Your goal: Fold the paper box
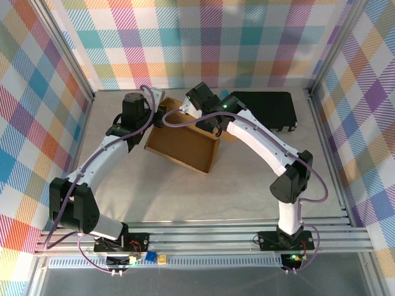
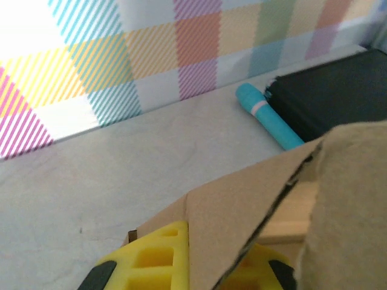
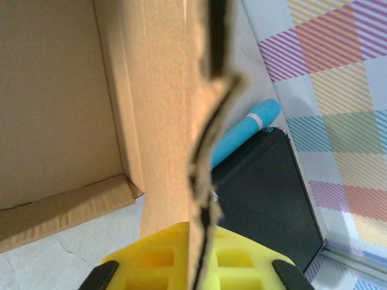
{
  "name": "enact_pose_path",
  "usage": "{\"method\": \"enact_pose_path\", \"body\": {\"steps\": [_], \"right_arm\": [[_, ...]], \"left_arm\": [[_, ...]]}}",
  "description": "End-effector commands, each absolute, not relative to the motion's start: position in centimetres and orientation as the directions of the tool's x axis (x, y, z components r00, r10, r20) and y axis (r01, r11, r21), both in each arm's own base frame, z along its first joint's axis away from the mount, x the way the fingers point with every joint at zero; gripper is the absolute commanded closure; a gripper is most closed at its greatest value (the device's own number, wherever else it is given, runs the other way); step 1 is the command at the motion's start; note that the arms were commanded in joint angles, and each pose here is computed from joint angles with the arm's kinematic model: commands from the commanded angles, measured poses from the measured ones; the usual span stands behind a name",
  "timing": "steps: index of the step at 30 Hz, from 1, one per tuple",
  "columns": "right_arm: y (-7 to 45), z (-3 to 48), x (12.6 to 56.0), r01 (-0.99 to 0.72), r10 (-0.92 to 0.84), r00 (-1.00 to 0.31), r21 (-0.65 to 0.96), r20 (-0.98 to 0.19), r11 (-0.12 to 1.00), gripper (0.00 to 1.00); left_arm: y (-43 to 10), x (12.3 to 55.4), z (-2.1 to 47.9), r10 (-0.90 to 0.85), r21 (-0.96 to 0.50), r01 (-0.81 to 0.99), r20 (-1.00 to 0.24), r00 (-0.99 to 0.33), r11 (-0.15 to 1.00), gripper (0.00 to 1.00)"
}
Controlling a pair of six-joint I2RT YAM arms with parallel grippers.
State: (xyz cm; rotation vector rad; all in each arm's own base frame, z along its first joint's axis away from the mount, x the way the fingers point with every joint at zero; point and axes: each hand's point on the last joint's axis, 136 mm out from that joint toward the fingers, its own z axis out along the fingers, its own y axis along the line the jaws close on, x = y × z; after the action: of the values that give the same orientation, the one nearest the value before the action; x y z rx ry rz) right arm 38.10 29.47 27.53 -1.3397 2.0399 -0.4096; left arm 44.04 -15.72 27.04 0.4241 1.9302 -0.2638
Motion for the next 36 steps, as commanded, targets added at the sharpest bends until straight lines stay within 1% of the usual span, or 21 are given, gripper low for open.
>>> {"method": "enact_pose_path", "body": {"steps": [1, 2, 5, 8, 10, 11, 13, 16, 18, 21, 23, 25, 26, 28, 30, 33, 35, 36], "right_arm": [[32.2, 29.3, 37.9, -0.656, -0.822, -0.308, -0.519, -0.478, 0.548, 1.0], [32.3, 29.2, 37.8, -0.646, -0.8, -0.34, -0.495, -0.495, 0.581, 0.99], [32.5, 29.3, 37.2, -0.637, -0.738, -0.408, -0.412, -0.537, 0.652, 0.81], [32.3, 30.7, 36.5, -0.617, -0.667, -0.442, -0.337, -0.599, 0.711, 0.62], [32.1, 31.9, 36.1, -0.606, -0.619, -0.459, -0.285, -0.638, 0.743, 0.52], [32.0, 32.6, 35.8, -0.592, -0.569, -0.483, -0.231, -0.665, 0.772, 0.48], [31.4, 33.9, 35.4, -0.571, -0.493, -0.515, -0.148, -0.702, 0.808, 0.43], [29.8, 36.1, 35.1, -0.518, -0.372, -0.558, -0.039, -0.742, 0.855, 0.38], [28.3, 37.7, 35.3, -0.468, -0.277, -0.58, 0.036, -0.766, 0.883, 0.37], [25.4, 39.9, 36.2, -0.361, -0.099, -0.596, 0.156, -0.797, 0.919, 0.32], [23.0, 40.4, 37.1, -0.257, 0.046, -0.619, 0.257, -0.784, 0.932, 0.3], [20.4, 39.5, 38.3, -0.13, 0.204, -0.66, 0.377, -0.723, 0.917, 0.32], [18.8, 38.5, 39.0, -0.037, 0.302, -0.68, 0.442, -0.668, 0.896, 0.33], [16.5, 36.2, 40.3, 0.119, 0.46, -0.714, 0.555, -0.529, 0.823, 0.33], [14.7, 33.2, 41.6, 0.279, 0.589, -0.731, 0.636, -0.346, 0.719, 0.35], [14.2, 29.6, 43.6, 0.406, 0.657, -0.745, 0.7, -0.119, 0.587, 0.42], [14.5, 27.7, 44.8, 0.468, 0.658, -0.753, 0.708, 0.006, 0.529, 0.46], [14.8, 27.0, 45.4, 0.482, 0.645, -0.763, 0.705, 0.045, 0.52, 0.46]], "left_arm": [[-15.5, 44.3, 26.8, 0.081, -0.03, 0.314, -0.939, -0.335, 0.949, 1.0], [-15.3, 44.4, 26.6, 0.055, -0.043, 0.293, -0.946, -0.319, 0.955, 1.0], [-14.8, 44.3, 26.2, 0.017, -0.053, 0.265, -0.967, -0.255, 0.963, 1.0], [-14.9, 44.2, 25.9, 0.032, -0.033, 0.279, -0.974, -0.225, 0.96, 1.0], [-15.1, 44.1, 25.7, 0.05, -0.017, 0.298, -0.975, -0.215, 0.954, 1.0], [-15.1, 44.1, 25.7, 0.052, -0.012, 0.304, -0.978, -0.204, 0.953, 1.0], [-14.9, 44.1, 25.2, 0.05, -0.011, 0.304, -0.98, -0.192, 0.953, 1.0], [-14.7, 44.2, 24.5, 0.045, -0.016, 0.307, -0.981, -0.189, 0.952, 1.0], [-14.6, 44.2, 24.2, 0.041, -0.018, 0.309, -0.982, -0.183, 0.951, 1.0], [-14.3, 44.3, 23.8, 0.032, -0.025, 0.302, -0.983, -0.182, 0.953, 1.0], [-14.1, 44.4, 23.6, 0.023, -0.031, 0.298, -0.984, -0.177, 0.954, 1.0], [-13.9, 44.5, 23.4, 0.015, -0.039, 0.295, -0.984, -0.178, 0.955, 1.0], [-13.8, 44.5, 23.3, 0.009, -0.043, 0.292, -0.984, -0.176, 0.955, 1.0], [-13.6, 44.6, 23.1, 0.001, -0.051, 0.289, -0.984, -0.178, 0.956, 1.0], [-13.5, 44.6, 22.9, -0.007, -0.061, 0.293, -0.984, -0.18, 0.954, 1.0], [-13.3, 44.6, 22.4, -0.013, -0.068, 0.293, -0.983, -0.185, 0.954, 1.0], [-13.1, 44.6, 22.3, -0.018, -0.073, 0.292, -0.983, -0.185, 0.954, 1.0], [-13.1, 44.6, 22.4, -0.019, -0.074, 0.292, -0.982, -0.185, 0.954, 1.0]]}}
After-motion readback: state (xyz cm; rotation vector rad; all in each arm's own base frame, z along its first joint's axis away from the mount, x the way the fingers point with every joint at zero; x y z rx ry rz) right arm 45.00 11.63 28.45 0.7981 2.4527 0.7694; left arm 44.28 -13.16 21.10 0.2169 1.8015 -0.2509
